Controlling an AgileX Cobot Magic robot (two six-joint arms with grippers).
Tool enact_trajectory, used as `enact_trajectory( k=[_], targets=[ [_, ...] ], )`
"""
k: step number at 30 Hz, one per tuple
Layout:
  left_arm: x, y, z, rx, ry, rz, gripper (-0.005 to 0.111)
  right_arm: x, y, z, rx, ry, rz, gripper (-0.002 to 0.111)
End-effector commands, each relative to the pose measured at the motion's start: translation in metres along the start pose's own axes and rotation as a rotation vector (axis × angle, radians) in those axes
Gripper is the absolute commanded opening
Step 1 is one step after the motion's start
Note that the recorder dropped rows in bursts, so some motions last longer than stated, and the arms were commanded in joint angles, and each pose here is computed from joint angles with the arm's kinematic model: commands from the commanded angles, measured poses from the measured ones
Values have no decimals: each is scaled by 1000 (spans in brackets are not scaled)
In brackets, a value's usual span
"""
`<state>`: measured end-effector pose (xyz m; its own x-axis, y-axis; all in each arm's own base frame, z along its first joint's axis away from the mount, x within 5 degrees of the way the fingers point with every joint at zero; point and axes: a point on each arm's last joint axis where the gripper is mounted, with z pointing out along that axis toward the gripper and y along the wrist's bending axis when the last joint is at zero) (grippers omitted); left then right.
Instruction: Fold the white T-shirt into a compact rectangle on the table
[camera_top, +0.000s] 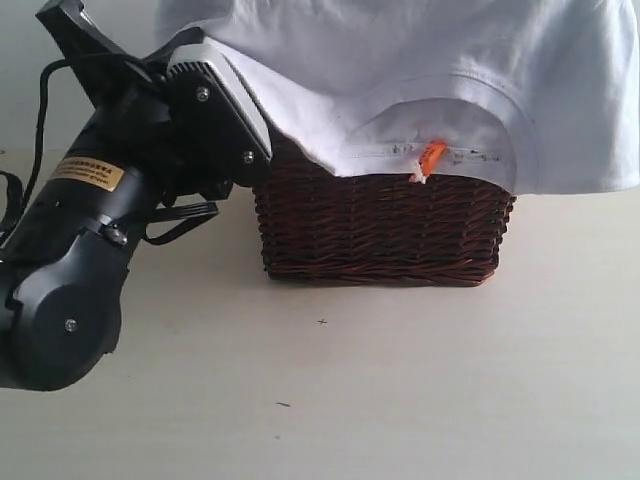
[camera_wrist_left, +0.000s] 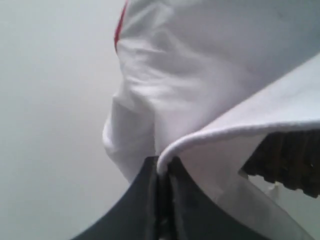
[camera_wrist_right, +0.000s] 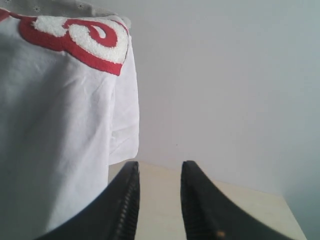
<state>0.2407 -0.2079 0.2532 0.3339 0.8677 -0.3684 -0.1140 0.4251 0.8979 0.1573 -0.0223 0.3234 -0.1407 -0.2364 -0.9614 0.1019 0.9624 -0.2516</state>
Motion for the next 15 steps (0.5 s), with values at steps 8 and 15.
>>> enact_trajectory(
  k=[8, 15],
  targets=[
    [-18, 77, -20, -186, -76, -232, 0, -25, 13, -35, -139, -271, -79, 43],
    [-19, 103, -28, -229, -113, -371, 0, -15, 58, -55, -568, -397, -536, 54]
  ],
)
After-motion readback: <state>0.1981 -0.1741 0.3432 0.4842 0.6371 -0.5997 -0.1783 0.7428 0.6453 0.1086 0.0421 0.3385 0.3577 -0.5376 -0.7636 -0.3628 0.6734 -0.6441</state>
